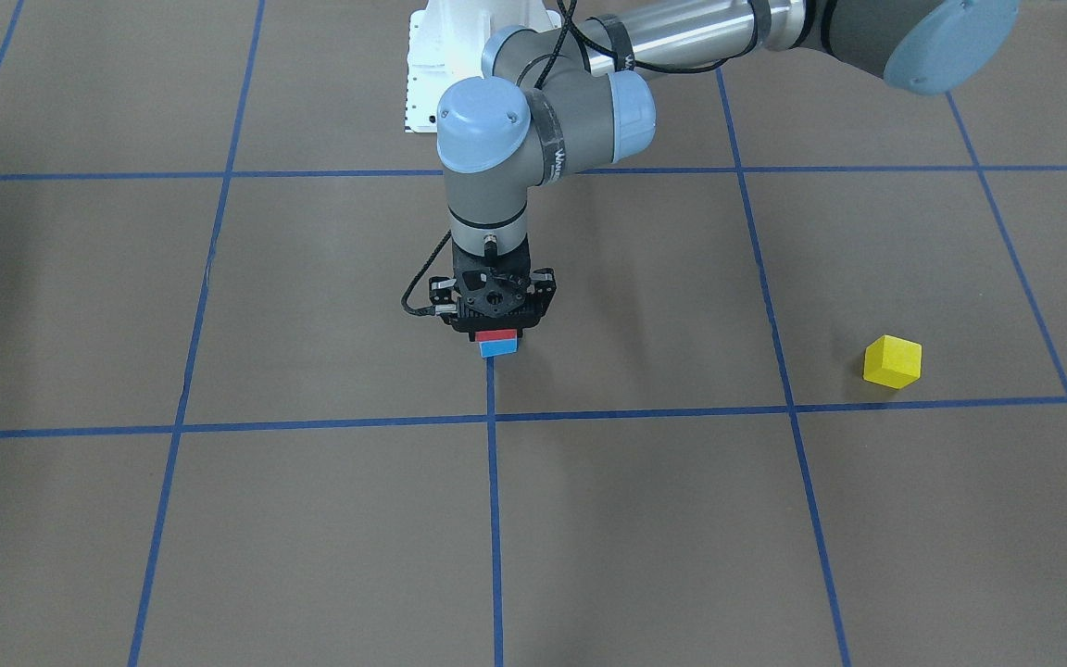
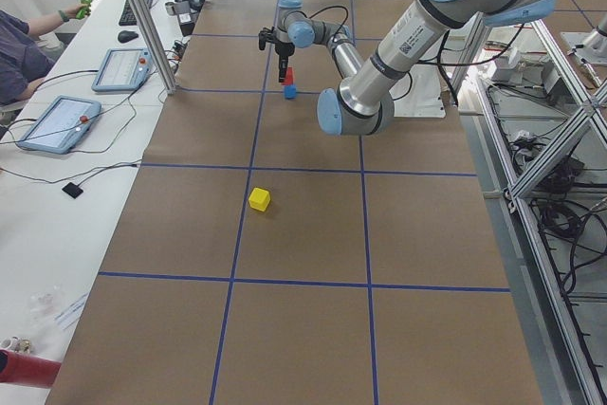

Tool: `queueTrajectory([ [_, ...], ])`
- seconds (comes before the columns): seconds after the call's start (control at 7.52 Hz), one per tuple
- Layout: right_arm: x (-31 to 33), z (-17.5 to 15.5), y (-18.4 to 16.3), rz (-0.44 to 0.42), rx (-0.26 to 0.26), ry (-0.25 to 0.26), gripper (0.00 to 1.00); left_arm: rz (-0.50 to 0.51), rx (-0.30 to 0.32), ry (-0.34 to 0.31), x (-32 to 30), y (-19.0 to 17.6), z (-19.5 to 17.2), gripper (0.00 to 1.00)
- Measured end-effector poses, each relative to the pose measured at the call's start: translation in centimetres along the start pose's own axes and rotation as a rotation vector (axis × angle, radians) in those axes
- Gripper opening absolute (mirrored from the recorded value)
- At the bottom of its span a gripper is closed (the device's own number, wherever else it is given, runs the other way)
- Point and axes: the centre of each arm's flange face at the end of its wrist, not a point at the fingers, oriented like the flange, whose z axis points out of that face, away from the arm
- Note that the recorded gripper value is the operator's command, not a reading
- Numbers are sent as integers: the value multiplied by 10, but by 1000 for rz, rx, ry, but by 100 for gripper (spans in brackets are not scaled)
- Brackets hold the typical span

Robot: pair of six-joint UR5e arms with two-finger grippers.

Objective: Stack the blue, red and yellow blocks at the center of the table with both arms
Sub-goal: 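Open the left gripper and lift it off the red block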

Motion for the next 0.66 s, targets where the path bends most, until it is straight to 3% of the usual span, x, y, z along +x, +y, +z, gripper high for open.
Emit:
queueTrajectory([
  [0.13,0,0,0,0,0,0,100,-1,-1,-3,-1,0,1,0],
  [0.27,0,0,0,1,-1,1,100,-2,-3,-4,-1,0,1,31],
  [0.4,0,0,0,0,-1,1,100,-3,-3,-5,-1,0,1,81],
  [0.53,0,0,-1,0,-1,1,100,-6,-5,-6,-1,1,2,100],
  [0.66,0,0,-1,-1,-1,1,100,-15,-8,-7,0,4,4,100],
])
